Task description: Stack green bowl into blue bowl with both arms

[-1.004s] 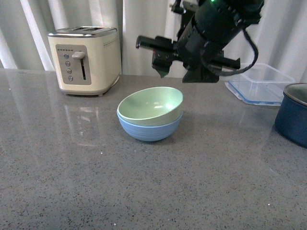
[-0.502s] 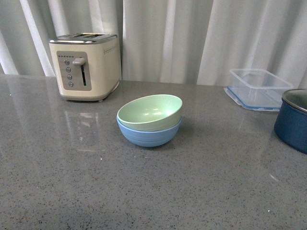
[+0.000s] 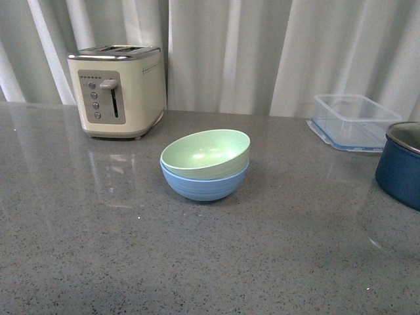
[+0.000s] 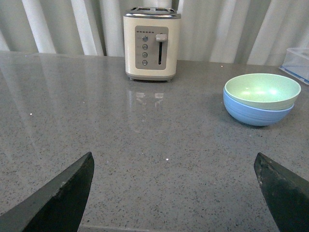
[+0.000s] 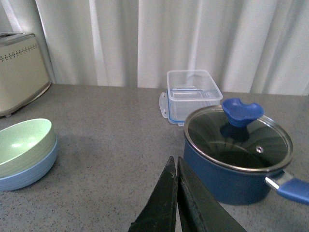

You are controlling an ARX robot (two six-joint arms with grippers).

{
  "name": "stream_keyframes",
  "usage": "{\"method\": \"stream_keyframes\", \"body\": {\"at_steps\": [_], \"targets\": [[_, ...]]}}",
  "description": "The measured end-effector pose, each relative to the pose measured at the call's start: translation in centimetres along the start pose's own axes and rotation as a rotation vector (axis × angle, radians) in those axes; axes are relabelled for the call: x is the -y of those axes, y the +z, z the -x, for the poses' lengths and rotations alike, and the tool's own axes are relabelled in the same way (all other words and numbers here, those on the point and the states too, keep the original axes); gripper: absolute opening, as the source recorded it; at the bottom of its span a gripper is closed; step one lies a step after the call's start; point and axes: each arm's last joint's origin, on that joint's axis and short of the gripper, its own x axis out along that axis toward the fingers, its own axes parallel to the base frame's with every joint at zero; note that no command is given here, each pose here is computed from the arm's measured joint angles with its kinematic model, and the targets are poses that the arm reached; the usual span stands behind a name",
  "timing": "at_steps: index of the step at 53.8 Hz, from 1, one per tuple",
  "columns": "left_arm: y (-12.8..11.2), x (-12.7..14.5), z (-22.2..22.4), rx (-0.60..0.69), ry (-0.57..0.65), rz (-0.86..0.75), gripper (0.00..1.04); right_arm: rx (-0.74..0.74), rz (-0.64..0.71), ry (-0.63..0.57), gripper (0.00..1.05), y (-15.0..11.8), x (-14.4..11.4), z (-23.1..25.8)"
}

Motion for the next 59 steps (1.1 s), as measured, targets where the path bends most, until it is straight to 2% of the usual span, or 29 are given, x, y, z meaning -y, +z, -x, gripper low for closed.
{"method": "stream_keyframes", "body": {"at_steps": [15,20,59], "targets": [[0.0,0.0,0.0,0.0,0.0,0.0,0.98,-0.005,0.002,0.022,0.01,-2.6,1.4,2.8],[0.0,0.0,0.0,0.0,0.0,0.0,0.98,-0.005,0.001,-0.011,0.01,-3.2,2.1,3.6],[0.0,0.0,0.0,0.0,0.0,0.0,0.98,0.006,0.002,-0.006,0.01,-5.6,2.1,6.8]]}}
